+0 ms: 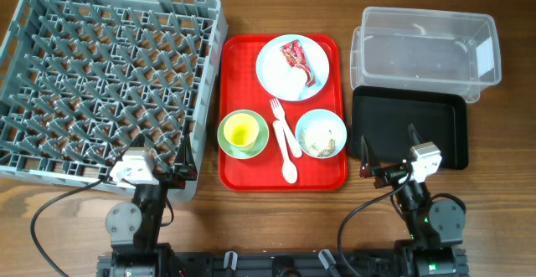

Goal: Sort waste into correct bins and load items into the dishwasher rack

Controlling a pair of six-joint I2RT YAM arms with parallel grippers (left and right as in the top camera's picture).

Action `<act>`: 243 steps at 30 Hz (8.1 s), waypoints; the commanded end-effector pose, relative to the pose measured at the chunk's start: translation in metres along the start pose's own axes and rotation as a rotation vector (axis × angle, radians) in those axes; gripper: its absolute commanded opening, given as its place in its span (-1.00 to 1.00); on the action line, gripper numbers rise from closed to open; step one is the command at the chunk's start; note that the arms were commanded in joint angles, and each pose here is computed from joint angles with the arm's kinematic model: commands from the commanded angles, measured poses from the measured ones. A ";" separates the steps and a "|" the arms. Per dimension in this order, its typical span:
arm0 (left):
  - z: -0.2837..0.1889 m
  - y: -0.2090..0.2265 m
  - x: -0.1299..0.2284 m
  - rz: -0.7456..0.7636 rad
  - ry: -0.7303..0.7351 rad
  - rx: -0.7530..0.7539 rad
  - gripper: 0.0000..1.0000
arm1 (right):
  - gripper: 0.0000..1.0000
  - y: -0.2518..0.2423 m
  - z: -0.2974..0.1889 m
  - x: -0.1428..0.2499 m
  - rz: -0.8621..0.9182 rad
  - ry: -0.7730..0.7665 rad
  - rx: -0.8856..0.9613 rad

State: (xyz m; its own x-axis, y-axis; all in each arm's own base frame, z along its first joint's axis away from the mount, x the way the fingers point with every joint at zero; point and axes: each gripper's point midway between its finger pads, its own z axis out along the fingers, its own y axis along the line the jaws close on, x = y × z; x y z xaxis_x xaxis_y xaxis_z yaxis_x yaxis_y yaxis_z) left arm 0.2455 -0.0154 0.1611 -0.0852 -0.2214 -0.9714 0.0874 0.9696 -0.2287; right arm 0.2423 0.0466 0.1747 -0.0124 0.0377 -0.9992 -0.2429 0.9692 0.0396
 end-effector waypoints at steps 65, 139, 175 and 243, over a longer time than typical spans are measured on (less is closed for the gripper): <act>0.007 -0.006 -0.026 -0.156 0.865 -0.209 1.00 | 0.99 0.012 0.066 -0.065 0.293 0.818 -0.042; 0.010 -0.006 -0.028 -0.154 0.851 -0.206 1.00 | 0.43 0.112 0.208 0.170 0.403 1.325 0.190; 0.009 -0.006 -0.027 -0.154 0.854 -0.207 1.00 | -0.62 -0.076 0.220 -0.029 0.407 0.799 0.505; 0.009 -0.006 -0.027 -0.154 0.854 -0.207 1.00 | -0.50 0.072 0.215 0.177 -0.034 1.313 -0.022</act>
State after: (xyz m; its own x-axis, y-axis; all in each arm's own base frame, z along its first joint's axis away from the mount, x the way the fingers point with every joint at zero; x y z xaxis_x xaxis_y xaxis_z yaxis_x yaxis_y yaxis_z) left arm 0.2533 -0.0151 0.1809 -0.8101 -0.2729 -0.5190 -0.1612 0.9546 -0.2504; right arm 0.4349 0.1780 0.0131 -0.9204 -0.2735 -0.2796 -0.2953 0.9546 0.0386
